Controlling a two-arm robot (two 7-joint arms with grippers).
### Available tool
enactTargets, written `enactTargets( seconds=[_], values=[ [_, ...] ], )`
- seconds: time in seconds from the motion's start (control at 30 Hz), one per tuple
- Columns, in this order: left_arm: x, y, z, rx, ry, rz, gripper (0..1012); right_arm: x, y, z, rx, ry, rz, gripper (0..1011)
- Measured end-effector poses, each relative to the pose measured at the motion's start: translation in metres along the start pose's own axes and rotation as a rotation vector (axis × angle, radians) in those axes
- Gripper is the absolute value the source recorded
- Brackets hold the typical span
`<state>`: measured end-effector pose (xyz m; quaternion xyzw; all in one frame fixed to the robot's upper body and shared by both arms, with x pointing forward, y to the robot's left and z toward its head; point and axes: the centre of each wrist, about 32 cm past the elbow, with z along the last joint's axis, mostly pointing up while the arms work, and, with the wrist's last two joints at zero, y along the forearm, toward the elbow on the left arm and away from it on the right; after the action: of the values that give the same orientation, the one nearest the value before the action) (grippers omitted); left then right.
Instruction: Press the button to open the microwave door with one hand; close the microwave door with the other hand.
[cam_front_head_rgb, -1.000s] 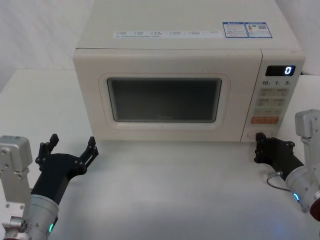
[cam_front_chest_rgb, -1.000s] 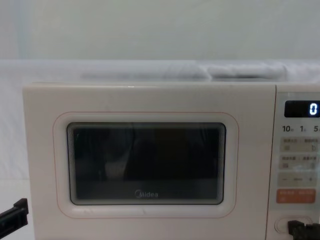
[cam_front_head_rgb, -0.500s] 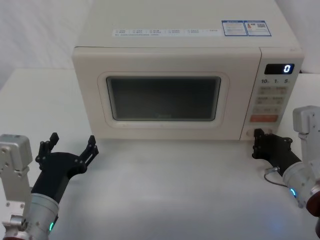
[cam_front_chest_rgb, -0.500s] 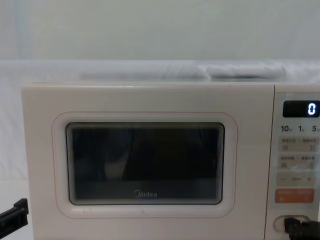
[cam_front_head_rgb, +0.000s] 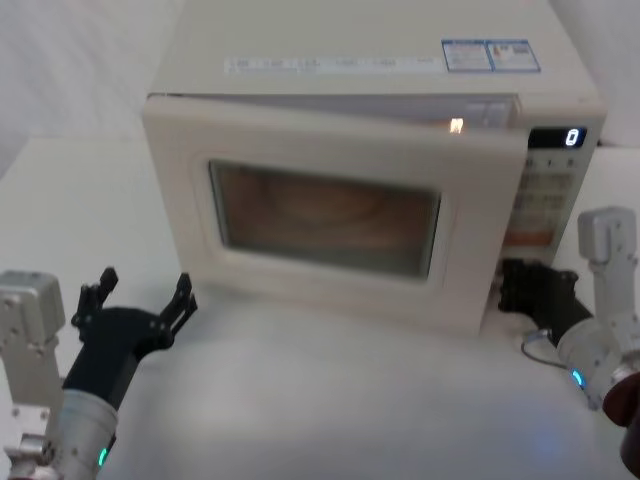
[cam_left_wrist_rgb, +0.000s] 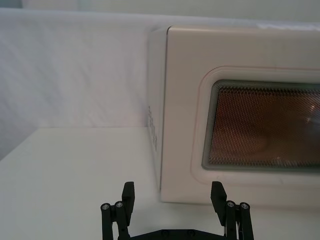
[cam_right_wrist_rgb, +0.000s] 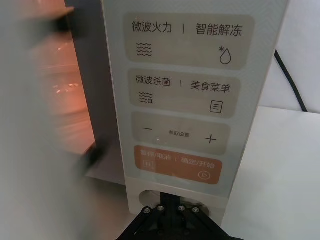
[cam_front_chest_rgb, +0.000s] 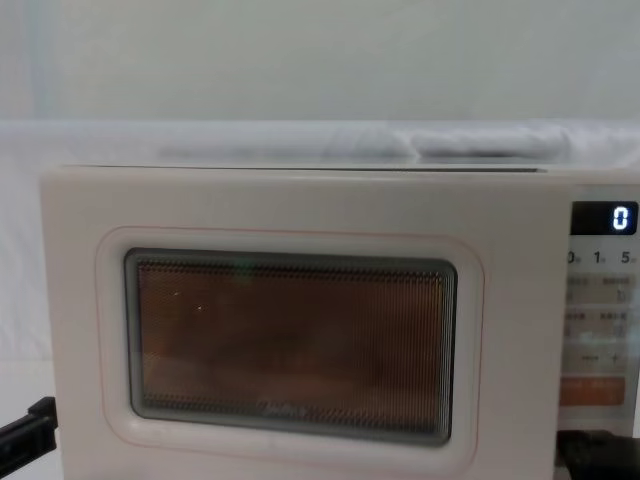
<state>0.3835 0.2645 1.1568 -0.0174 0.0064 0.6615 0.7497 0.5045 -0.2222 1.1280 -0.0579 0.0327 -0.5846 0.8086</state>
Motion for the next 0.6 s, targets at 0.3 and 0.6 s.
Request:
enactTargets(
  seconds=[0.3, 0.6],
  values=[
    [0.0, 0.0, 0.0, 0.0, 0.0, 0.0, 1001, -0.0018, 0.002, 0.0004, 0.001, -0.003, -0.001, 0],
    [0.0001, 0.0, 0.0, 0.0, 0.0, 0.0, 1001, -0.0044, -0.0071, 0.0013, 0.007, -0.003, -0.008, 0]
  ],
)
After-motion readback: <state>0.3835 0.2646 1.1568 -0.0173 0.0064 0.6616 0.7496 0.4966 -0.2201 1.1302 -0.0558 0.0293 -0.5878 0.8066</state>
